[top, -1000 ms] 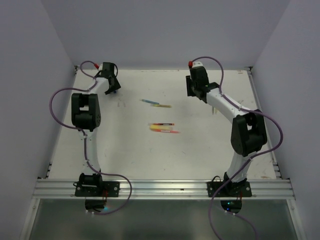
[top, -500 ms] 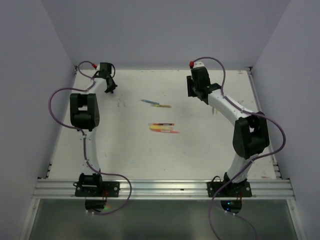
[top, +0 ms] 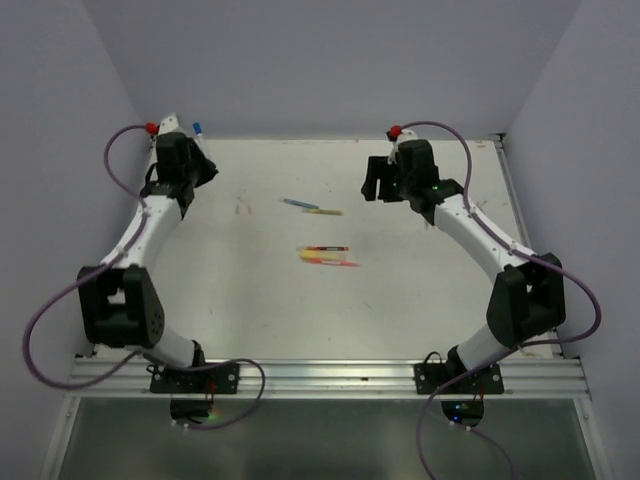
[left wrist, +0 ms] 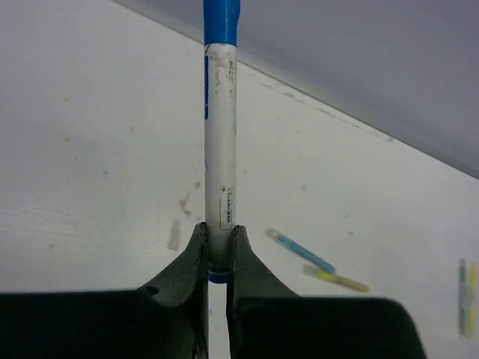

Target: Open the pen caps

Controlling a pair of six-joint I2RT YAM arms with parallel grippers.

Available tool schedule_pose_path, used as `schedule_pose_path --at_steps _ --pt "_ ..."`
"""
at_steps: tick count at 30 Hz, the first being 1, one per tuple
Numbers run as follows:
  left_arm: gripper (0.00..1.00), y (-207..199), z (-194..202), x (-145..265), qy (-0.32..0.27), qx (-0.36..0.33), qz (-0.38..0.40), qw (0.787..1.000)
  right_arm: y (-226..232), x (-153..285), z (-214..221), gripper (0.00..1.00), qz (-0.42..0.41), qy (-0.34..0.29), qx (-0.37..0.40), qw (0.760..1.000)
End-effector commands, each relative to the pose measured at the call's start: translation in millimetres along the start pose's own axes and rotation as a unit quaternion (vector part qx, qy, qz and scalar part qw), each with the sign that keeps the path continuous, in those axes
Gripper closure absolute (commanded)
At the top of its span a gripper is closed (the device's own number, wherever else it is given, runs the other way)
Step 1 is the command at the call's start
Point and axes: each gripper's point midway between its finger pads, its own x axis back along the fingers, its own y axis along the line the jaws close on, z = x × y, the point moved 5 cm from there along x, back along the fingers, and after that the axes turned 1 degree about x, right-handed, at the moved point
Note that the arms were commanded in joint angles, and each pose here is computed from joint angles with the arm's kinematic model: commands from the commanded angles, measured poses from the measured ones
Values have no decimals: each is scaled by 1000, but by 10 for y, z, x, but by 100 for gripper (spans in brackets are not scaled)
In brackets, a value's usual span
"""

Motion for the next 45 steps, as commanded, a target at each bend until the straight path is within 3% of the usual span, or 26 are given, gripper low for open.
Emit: schedule_pose_path --at_steps 1,3,4,8,10,13,25,41,45 --pt "100 -358 62 570 -34 -10 201 979 414 146 106 32 -154 20 -54 986" --pt "100 -369 400 819 -10 -11 267 964 616 214 55 32 -228 5 -89 969" --pt "100 -439 522 929 7 -15 317 948 706 251 193 32 -271 30 -123 954" --pt "100 -319 1164 1202 64 34 397 915 910 388 244 37 -357 0 -154 921" --pt "100 -358 1237 1377 59 34 441 895 975 457 248 39 -381 -15 -165 910" --pt "100 -344 1408 1510 70 44 461 884 1119 521 270 40 -418 -28 -174 891" --pt "100 -311 1662 1637 101 62 490 863 1748 306 403 44 -465 -32 -195 863" --pt "100 -341 1684 1653 126 59 503 853 2289 -19 520 49 -476 -18 -191 858" --pt "100 -351 1680 1675 128 61 510 849 2364 -75 524 54 -480 -14 -193 856"
